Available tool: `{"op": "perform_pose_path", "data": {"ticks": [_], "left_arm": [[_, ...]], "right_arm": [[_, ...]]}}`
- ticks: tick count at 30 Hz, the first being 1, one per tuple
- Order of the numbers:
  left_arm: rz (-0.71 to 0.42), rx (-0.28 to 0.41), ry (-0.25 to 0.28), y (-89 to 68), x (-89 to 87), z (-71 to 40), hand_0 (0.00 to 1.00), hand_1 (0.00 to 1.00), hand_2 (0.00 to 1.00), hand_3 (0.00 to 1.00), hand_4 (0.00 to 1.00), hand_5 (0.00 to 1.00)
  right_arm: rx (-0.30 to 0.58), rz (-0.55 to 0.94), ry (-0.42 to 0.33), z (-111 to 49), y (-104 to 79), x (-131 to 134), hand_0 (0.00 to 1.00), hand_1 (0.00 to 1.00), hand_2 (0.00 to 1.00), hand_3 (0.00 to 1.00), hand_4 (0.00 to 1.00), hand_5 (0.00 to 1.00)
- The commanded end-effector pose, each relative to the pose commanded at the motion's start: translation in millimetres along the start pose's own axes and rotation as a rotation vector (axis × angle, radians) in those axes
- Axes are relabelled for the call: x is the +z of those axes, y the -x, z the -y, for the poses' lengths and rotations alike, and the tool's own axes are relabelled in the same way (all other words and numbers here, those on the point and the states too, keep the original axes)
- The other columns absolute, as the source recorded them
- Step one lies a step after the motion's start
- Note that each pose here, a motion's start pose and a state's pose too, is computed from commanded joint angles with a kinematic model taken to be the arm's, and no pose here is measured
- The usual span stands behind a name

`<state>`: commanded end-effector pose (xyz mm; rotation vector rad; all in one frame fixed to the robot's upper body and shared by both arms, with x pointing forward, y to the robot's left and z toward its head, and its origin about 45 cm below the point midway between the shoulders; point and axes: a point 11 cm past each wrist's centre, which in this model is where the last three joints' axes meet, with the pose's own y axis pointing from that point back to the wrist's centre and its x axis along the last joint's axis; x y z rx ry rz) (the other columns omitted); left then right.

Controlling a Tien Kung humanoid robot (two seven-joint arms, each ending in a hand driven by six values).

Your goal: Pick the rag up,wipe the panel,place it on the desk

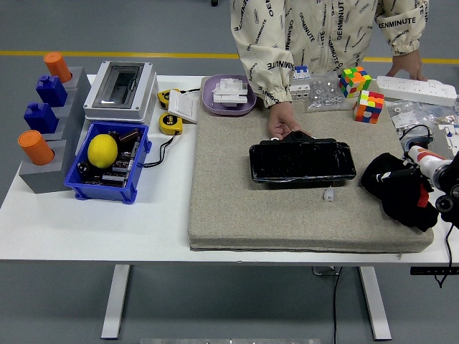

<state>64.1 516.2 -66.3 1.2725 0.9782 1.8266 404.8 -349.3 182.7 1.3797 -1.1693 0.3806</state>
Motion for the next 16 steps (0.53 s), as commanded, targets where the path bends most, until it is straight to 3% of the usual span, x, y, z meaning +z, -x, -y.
{"op": "perform_pose_path", "data": {"ticks": [9, 16], "left_arm": [[0.000, -0.002, -0.002, 0.7, -1.1, 0.0, 0.651, 0.661, 0.695, 0.579, 0.678, 0.444], [0.002, 0.000, -0.004, 0.0, -2.6, 0.1, 0.650, 0.663, 0.695, 0.580, 0.677, 0.444]], "right_arm": [[0.058, 0.000, -0.036, -10.0, -20.7, -5.5, 0.654, 0.610, 0.705, 0.707, 0.998, 0.585], [0.199, -0.023, -0.085, -27.0, -53.5, -8.0, 0.660, 0.617, 0.716, 0.750, 0.998, 0.594]]}}
